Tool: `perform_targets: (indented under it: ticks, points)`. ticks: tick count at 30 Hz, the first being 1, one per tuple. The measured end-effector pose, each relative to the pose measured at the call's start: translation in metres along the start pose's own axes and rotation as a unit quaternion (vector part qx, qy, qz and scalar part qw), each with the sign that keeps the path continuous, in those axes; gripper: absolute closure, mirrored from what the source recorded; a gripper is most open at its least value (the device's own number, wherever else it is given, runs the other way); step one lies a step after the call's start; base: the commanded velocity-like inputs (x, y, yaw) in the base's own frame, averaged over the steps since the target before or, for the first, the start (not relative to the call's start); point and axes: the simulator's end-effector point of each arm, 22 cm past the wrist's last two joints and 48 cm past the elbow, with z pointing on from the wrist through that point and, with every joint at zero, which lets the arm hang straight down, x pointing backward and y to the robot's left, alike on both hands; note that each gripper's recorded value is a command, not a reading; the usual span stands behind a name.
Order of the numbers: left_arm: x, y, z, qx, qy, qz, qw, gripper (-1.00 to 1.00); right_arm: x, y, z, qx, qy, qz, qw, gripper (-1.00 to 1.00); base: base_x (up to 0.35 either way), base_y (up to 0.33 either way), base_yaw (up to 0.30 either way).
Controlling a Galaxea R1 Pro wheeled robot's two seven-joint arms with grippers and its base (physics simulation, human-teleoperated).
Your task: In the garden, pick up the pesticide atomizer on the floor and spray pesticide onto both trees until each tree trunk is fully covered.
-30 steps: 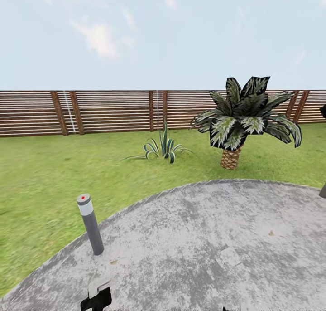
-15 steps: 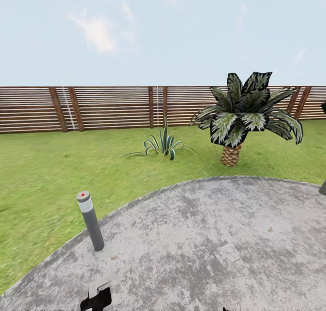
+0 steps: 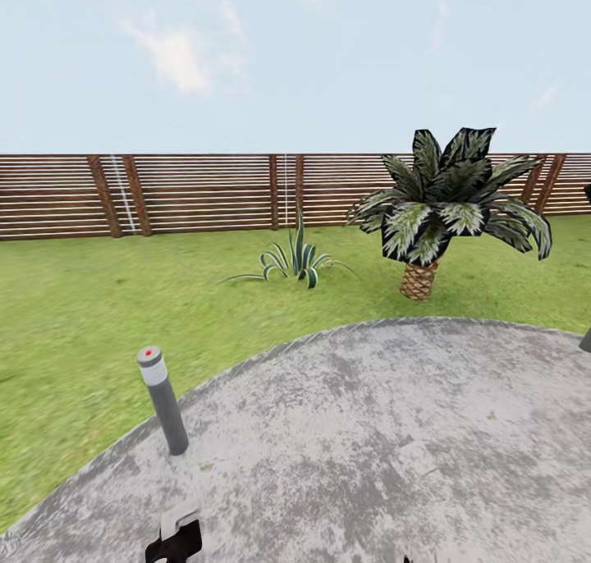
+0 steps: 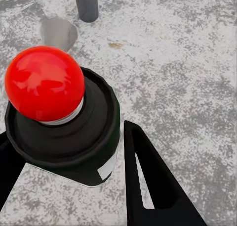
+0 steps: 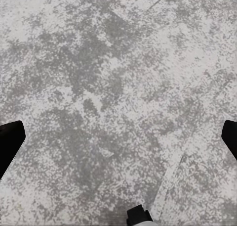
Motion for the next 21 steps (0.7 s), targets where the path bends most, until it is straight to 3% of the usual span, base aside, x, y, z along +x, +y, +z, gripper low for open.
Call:
perform_targets:
  ticks: [21]
  points:
    - [-0.0001,0.0000,-0.0001,0.000,0.000,0.000,1.0000,1.00,-0.0001,-0.0003,-0.0001,0.000,0.000,0.001,1.0000,-1.00,0.323,0.000,0.000]
